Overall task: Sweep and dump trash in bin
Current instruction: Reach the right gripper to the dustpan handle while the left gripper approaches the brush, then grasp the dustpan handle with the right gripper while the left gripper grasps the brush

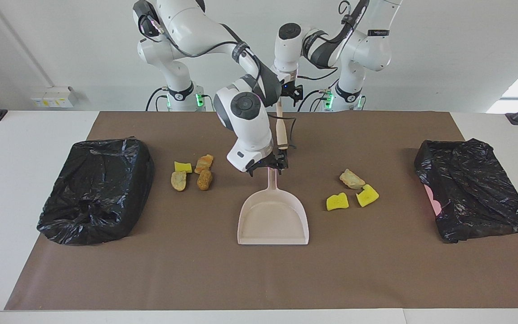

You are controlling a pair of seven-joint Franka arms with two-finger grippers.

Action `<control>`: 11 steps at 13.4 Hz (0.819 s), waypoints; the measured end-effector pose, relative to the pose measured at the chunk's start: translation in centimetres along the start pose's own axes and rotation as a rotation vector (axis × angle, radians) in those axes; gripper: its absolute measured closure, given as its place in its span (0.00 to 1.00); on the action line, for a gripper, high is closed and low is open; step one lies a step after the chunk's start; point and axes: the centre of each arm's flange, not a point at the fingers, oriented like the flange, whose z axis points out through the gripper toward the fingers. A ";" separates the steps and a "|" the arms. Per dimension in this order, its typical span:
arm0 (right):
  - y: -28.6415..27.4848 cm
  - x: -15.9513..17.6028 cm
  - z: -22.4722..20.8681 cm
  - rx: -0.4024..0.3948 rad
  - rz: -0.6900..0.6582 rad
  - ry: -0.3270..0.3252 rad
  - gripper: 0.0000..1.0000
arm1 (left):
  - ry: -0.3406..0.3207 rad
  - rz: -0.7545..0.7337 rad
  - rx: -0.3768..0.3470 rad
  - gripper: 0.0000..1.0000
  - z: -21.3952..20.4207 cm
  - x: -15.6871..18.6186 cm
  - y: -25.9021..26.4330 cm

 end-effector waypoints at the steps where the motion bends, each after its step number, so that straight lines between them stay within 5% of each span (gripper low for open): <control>1: -0.8 -0.2 1.3 -0.001 -0.004 -0.001 0.00 | 0.000 -0.002 -0.001 0.00 0.7 0.2 0.2; 4: -0.9 -0.4 3.2 -0.021 -0.014 0.002 0.07 | -0.003 -0.007 -0.001 0.00 2.1 0.7 0.5; 6: -0.5 -0.6 4.1 -0.026 -0.012 0.001 0.26 | -0.006 -0.005 0.002 0.07 2.2 0.7 0.4; 7: -0.4 -0.7 4.5 -0.030 -0.011 -0.005 0.27 | -0.006 -0.001 0.002 0.07 2.2 0.7 0.4; 9: -0.3 -0.8 4.7 -0.033 -0.011 -0.009 0.51 | -0.013 0.019 0.010 0.29 2.3 0.6 0.3; 11: -0.3 -0.9 4.5 -0.033 -0.011 -0.008 0.52 | -0.040 0.059 0.039 0.54 2.6 0.4 0.0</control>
